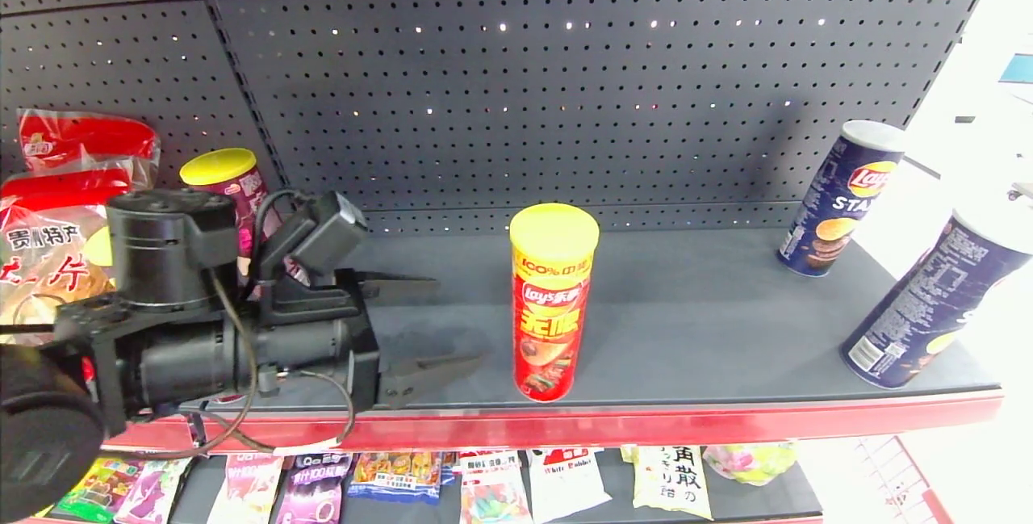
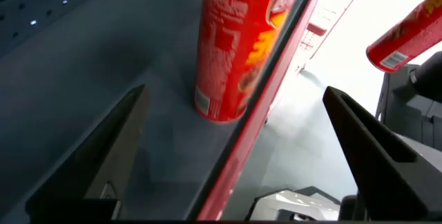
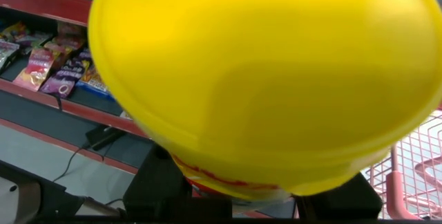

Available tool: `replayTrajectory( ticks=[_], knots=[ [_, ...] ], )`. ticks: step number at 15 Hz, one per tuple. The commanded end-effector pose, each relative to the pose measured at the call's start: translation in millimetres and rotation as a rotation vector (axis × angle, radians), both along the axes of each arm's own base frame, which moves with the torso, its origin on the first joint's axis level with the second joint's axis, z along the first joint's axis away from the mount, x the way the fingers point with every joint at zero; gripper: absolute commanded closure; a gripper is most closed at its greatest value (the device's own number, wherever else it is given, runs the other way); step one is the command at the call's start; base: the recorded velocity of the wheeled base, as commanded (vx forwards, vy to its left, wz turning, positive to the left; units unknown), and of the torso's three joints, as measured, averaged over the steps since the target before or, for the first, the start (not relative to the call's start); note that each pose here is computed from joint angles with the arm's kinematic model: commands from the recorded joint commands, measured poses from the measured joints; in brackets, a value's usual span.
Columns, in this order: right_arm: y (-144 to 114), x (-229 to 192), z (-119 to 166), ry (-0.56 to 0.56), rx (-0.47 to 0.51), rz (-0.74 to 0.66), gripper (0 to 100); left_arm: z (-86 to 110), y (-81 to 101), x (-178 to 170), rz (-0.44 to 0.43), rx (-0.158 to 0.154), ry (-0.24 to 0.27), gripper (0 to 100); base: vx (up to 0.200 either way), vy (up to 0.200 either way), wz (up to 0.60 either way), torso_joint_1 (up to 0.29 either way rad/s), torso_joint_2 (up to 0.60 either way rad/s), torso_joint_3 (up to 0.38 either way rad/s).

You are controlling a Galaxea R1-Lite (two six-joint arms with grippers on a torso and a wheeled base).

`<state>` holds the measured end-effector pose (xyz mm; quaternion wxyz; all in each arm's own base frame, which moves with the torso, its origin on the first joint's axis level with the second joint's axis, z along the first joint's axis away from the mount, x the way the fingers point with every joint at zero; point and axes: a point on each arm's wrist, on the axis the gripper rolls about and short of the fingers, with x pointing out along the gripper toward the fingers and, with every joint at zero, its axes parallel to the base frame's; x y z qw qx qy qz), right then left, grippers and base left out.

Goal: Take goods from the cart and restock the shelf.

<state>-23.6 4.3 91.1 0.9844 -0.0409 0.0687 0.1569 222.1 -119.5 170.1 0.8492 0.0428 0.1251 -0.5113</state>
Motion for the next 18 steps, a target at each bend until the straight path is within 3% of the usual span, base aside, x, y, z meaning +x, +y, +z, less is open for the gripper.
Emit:
replayTrajectory(
  ticks=[1, 3, 5, 6, 8, 10, 18],
  knots=[
    [1, 11, 46, 0.014, 0.014, -0.02, 100, 11.9, 28.9, -44, 0.051, -0.028, -0.063, 0, 0.0, 0.0, 0.0, 0.0, 0.0, 0.0],
    [4, 67, 135, 0.064, 0.004, -0.005, 100, 17.7, 38.4, -64, 0.117, -0.046, -0.092, 0, 0.0, 0.0, 0.0, 0.0, 0.0, 0.0],
    [13, 115, 161, 0.097, -0.125, 0.094, 100, 17.8, 42.2, -74, 0.124, -0.056, -0.095, 0, 0.0, 0.0, 0.0, 0.0, 0.0, 0.0],
    [22, 130, 171, 0.1, -0.135, 0.154, 100, 17.1, 44.0, -77, 0.13, -0.053, -0.096, 0, 0.0, 0.0, 0.0, 0.0, 0.0, 0.0],
    [42, 154, 175, 0.15, -0.125, 0.254, 100, 17.7, 45.2, -79, 0.152, -0.045, -0.093, 0, 0.0, 0.0, 0.0, 0.0, 0.0, 0.0],
    [62, 203, 176, 0.21, -0.093, 0.27, 100, 19.5, 45.3, -80, 0.163, -0.044, -0.108, 0, 0.0, 0.0, 0.0, 0.0, 0.0, 0.0],
    [121, 323, 150, 0.186, -0.064, 0.306, 100, 14.4, 42.5, -80, 0.2, -0.01, -0.083, 0, 0.0, 0.0, 0.0, 0.0, 0.0, 0.0]
  ],
)
